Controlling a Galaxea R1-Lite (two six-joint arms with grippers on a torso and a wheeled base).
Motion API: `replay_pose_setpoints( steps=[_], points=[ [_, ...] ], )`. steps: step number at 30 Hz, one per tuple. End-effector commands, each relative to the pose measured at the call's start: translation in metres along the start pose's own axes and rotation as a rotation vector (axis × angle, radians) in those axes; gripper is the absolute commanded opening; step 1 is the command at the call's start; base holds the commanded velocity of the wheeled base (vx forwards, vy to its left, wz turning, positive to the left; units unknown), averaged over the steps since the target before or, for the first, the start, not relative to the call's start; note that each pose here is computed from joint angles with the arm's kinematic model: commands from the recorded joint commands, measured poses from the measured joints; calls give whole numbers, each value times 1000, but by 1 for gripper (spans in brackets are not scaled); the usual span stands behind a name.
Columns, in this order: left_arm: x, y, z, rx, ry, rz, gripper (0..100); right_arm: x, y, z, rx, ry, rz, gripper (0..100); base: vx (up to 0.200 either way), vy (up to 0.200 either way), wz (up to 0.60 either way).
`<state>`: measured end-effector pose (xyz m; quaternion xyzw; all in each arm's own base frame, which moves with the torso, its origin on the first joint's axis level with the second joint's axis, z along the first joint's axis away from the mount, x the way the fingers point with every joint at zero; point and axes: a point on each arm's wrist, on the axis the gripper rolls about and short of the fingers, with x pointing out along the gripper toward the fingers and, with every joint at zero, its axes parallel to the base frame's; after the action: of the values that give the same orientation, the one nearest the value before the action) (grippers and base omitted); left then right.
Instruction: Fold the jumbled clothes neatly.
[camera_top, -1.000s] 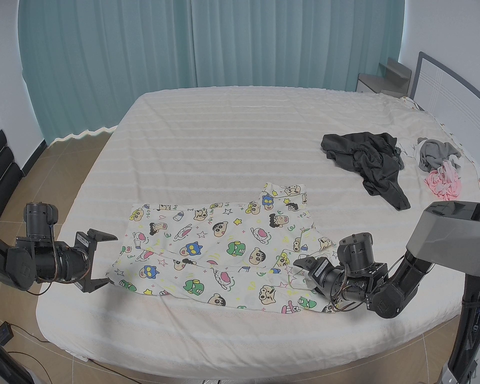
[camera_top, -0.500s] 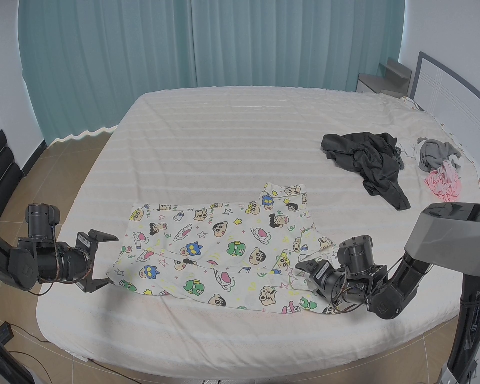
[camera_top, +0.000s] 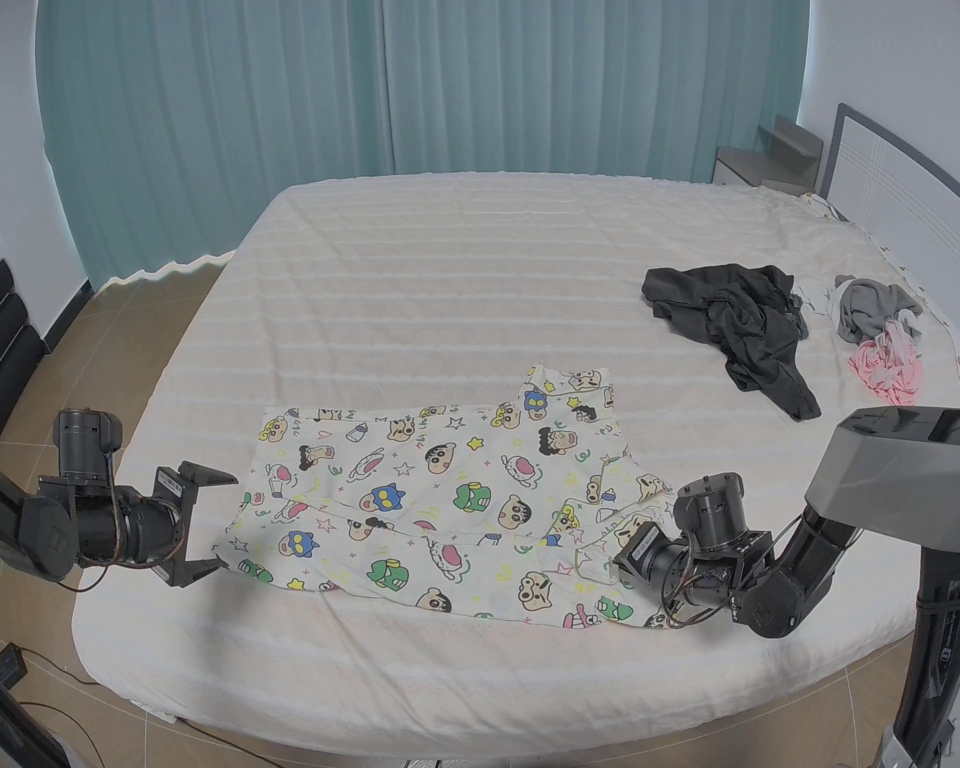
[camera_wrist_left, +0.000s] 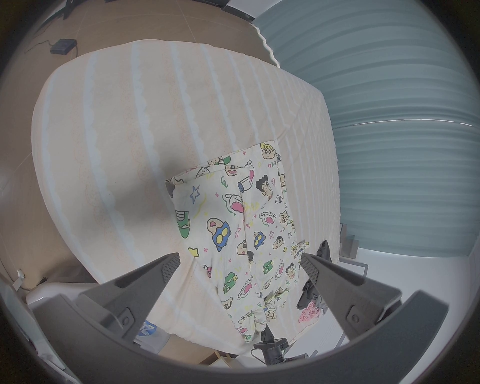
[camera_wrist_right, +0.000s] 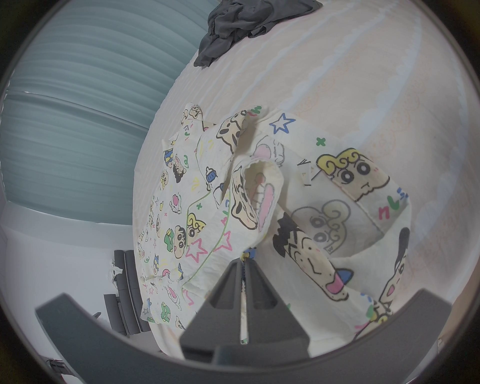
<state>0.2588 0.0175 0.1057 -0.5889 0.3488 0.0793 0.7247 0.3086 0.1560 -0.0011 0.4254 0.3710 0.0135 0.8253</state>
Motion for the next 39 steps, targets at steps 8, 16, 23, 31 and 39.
replay_pose_setpoints(
  steps=[8, 16, 23, 31, 39],
  points=[
    [0, 0, 0, -1, 0, 0, 100, -17, 16, 2, -11, -26, 51, 0, 0, 0, 0],
    [0, 1, -1, -2, 3, 5, 100, -44, 49, 8, -86, -55, 125, 0, 0, 0, 0],
    [1, 2, -1, 0, 6, 5, 100, -34, 84, 24, -138, -55, 108, 0, 0, 0, 0],
    [2, 3, -1, 2, 8, 11, 100, -15, 94, 28, -200, -32, 58, 0, 0, 0, 0],
    [2, 4, -2, 2, 12, 16, 100, 0, 98, 41, -264, -83, 11, 0, 0, 0, 0]
  ],
)
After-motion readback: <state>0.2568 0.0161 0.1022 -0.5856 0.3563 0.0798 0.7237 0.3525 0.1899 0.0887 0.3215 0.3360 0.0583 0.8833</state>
